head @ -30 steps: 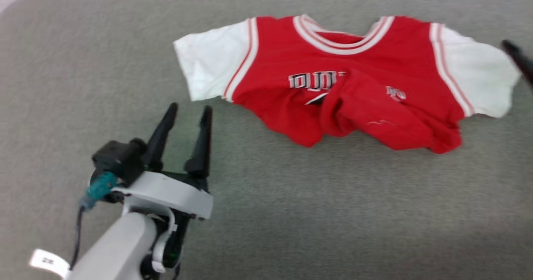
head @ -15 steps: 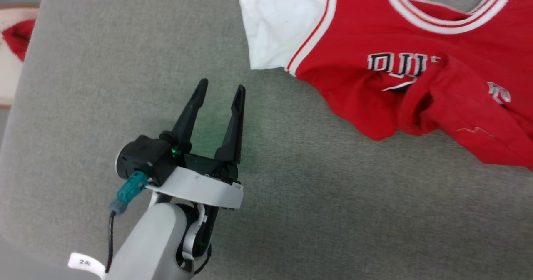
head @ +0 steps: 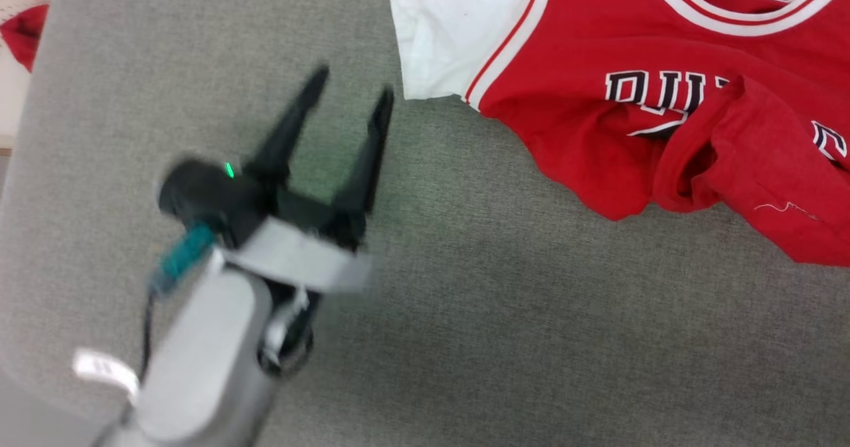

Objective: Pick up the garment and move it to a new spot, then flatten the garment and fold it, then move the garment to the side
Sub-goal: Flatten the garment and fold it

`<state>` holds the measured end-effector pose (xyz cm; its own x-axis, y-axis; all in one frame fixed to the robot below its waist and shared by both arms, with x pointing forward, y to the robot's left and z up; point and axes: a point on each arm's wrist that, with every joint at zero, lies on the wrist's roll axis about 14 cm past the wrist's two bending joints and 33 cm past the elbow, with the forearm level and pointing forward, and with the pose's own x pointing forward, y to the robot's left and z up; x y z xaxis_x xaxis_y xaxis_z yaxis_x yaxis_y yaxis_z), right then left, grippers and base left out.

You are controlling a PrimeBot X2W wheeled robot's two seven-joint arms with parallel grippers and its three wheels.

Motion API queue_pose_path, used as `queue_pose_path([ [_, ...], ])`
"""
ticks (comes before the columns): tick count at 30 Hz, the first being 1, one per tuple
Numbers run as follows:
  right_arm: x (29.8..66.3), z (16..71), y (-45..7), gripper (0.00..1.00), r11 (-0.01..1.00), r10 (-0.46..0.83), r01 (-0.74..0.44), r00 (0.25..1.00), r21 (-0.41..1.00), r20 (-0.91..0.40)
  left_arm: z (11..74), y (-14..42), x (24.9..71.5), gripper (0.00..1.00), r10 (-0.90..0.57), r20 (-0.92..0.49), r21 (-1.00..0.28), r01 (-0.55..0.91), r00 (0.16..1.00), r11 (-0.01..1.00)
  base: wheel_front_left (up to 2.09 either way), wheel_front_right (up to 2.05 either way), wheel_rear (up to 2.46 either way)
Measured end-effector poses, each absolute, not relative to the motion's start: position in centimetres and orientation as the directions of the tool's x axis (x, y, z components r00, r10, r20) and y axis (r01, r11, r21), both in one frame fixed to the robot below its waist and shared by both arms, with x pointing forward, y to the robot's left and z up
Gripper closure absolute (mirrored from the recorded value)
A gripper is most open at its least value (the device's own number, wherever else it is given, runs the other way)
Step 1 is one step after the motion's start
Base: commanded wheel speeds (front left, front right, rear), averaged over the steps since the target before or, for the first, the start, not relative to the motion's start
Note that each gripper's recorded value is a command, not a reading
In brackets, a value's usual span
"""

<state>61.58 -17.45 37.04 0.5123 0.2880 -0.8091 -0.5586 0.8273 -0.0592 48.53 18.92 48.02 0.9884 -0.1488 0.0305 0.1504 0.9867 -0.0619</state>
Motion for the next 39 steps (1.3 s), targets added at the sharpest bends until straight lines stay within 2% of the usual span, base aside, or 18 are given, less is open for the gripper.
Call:
queue_pose_path([
  [6, 62.1, 37.0, -16.9, 1.0, 0.82, 0.31, -0.57, 0.526, -0.058, -0.792, 51.3, 17.8, 54.1, 0.0, -0.291, 0.04, 0.046, 0.289, 0.956, 0.956, 0.0, 0.0, 0.0],
  [11, 62.9, 37.0, -16.6, 1.0, 0.819, 0.33, -0.571, 0.546, -0.054, -0.77, 49.2, 18.0, 58.8, 0.0, -0.322, -0.149, 0.112, 0.339, 0.935, 0.934, 0.0, 0.0, 0.0],
  [16, 63.4, 36.4, -16.5, 1.0, 0.816, 0.348, -0.577, 0.547, -0.042, -0.761, 45.0, 15.7, 61.2, 0.0, -0.379, -0.387, 0.067, 0.436, 0.841, 0.898, 0.0, 0.0, 0.0],
  [23, 63.5, 35.6, -16.6, 1.0, 0.808, 0.367, -0.588, 0.546, -0.033, -0.753, 40.1, 15.8, 63.0, 0.0, -0.335, -0.622, 0.036, 0.454, 0.708, 0.89, 0.0, 0.0, 0.0],
  [27, 63.4, 35.3, -16.7, 1.0, 0.807, 0.37, -0.59, 0.543, -0.029, -0.754, 38.9, 14.9, 63.1, 0.0, -0.353, -0.688, -0.052, 0.442, 0.634, 0.896, 0.0, 0.0, 0.0],
  [34, 63.5, 35.1, -16.6, 1.0, 0.805, 0.375, -0.593, 0.538, -0.022, -0.755, 38.1, 15.2, 62.9, 0.0, -0.334, -0.761, -0.048, 0.465, 0.557, 0.884, 0.0, 0.0, 0.0],
  [35, 63.5, 35.0, -16.6, 1.0, 0.804, 0.376, -0.594, 0.537, -0.021, -0.755, 38.1, 15.1, 62.9, 0.06, -0.336, -0.765, -0.053, 0.467, 0.549, 0.883, 0.0, 0.0, 0.0],
  [36, 63.5, 35.0, -16.6, 1.0, 0.804, 0.376, -0.594, 0.536, -0.021, -0.755, 38.0, 15.0, 62.8, 0.35, -0.337, -0.77, -0.054, 0.47, 0.542, 0.881, 0.0, 0.0, 0.0],
  [37, 63.5, 34.9, -16.6, 1.0, 0.804, 0.376, -0.594, 0.536, -0.021, -0.756, 37.9, 14.9, 62.8, 0.9, -0.337, -0.774, -0.053, 0.476, 0.536, 0.878, 0.0, 0.0, 0.0],
  [38, 63.5, 34.9, -16.6, 1.0, 0.805, 0.377, -0.593, 0.536, -0.02, -0.756, 37.8, 14.8, 62.7, 1.0, -0.338, -0.78, -0.055, 0.48, 0.527, 0.876, 0.0, 0.0, 0.0],
  [39, 63.5, 34.9, -16.6, 1.0, 0.806, 0.378, -0.592, 0.536, -0.017, -0.754, 37.7, 14.7, 62.7, 1.0, -0.34, -0.782, -0.057, 0.483, 0.523, 0.874, 0.0, 0.0, 0.0],
])
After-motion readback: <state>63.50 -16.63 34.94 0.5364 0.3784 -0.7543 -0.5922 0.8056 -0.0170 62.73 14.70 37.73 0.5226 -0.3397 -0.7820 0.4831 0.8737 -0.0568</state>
